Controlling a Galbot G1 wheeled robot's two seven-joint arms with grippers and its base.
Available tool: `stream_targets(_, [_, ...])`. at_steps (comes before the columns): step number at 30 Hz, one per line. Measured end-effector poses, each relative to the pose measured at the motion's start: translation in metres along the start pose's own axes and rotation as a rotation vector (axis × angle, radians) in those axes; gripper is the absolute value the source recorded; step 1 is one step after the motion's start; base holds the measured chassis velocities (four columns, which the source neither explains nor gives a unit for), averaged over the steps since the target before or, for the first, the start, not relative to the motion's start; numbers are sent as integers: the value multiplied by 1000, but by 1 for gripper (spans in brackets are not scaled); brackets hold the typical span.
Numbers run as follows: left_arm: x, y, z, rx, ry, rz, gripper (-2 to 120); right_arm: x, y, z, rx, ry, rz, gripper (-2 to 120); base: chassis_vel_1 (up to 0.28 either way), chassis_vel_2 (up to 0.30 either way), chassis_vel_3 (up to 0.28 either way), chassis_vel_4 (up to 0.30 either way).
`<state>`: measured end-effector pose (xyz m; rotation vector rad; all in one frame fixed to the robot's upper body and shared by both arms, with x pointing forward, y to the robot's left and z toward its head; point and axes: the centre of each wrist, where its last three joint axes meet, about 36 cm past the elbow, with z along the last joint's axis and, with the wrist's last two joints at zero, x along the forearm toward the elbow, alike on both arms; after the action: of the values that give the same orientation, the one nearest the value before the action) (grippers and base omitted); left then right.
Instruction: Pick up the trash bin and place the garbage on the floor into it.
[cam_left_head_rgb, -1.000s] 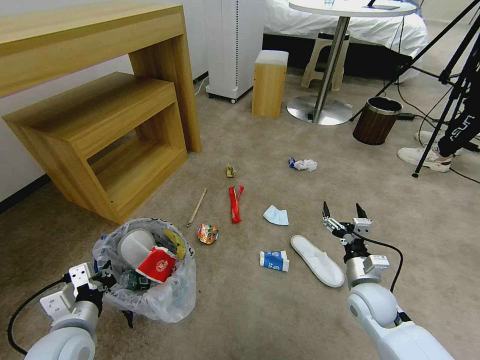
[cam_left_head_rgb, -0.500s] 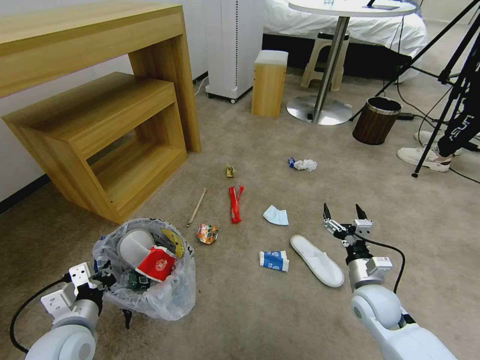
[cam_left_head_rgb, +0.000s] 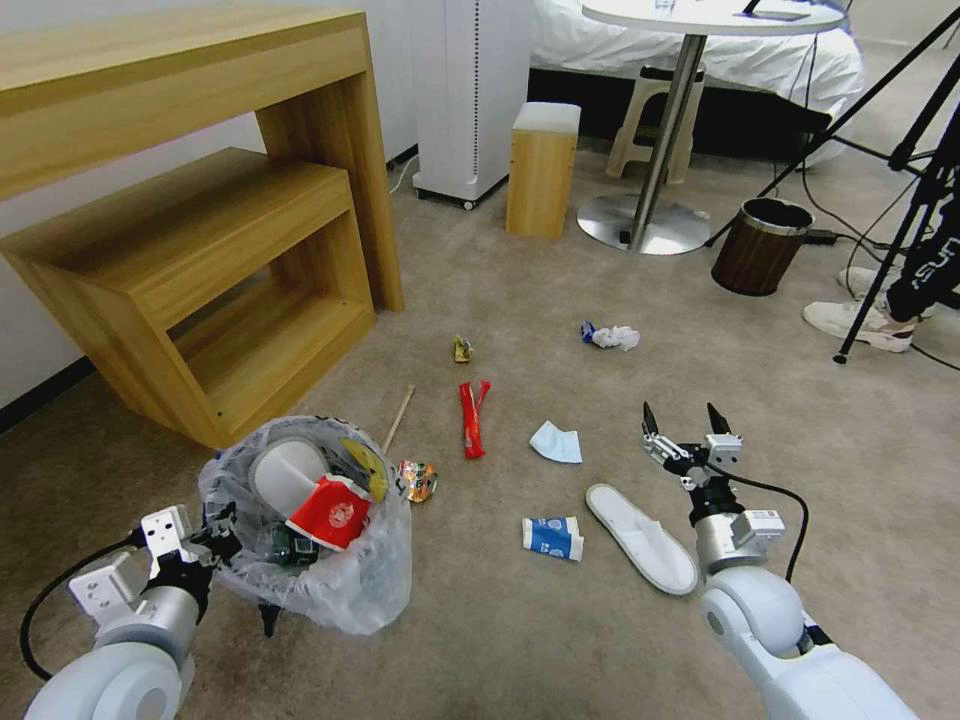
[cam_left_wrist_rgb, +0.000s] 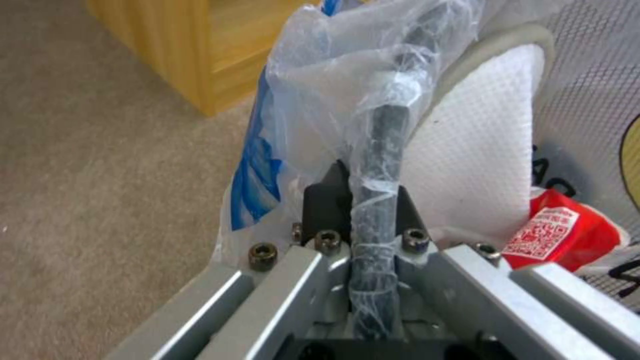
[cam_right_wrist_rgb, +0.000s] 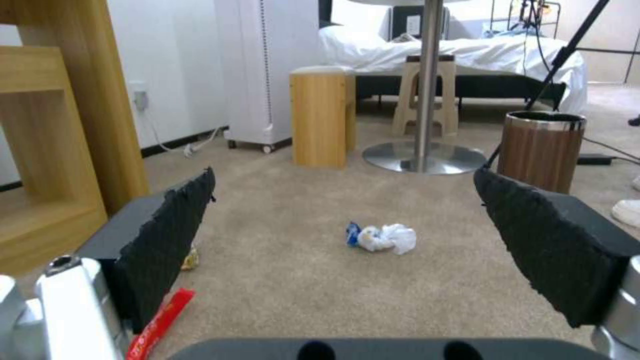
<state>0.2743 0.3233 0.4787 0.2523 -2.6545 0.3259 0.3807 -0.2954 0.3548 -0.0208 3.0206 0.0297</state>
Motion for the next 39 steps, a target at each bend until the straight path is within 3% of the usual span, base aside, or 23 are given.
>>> stream_targets(13, [-16,25,-21,-177,73,39,1,7,0,2,-1,9,1,99,-44,35,37,-47])
stream_targets(19, [-33,44,-45,-267,126,50,1,9,0,2,-5,10,17,99,-37,48,51,-51])
stream_targets(27, [-40,49,-57,-349,178,67,1,8,-6,0,5,4,27,99,-55,58,53,-61])
stream_targets(36, [-34,45,-57,-331,188,90,1,5,-6,1,4,4,24,99,-57,54,54,-59])
stream_targets(39, [-32,42,-58,-293,169,86,1,4,-1,-1,-9,15,27,99,-55,47,66,-50])
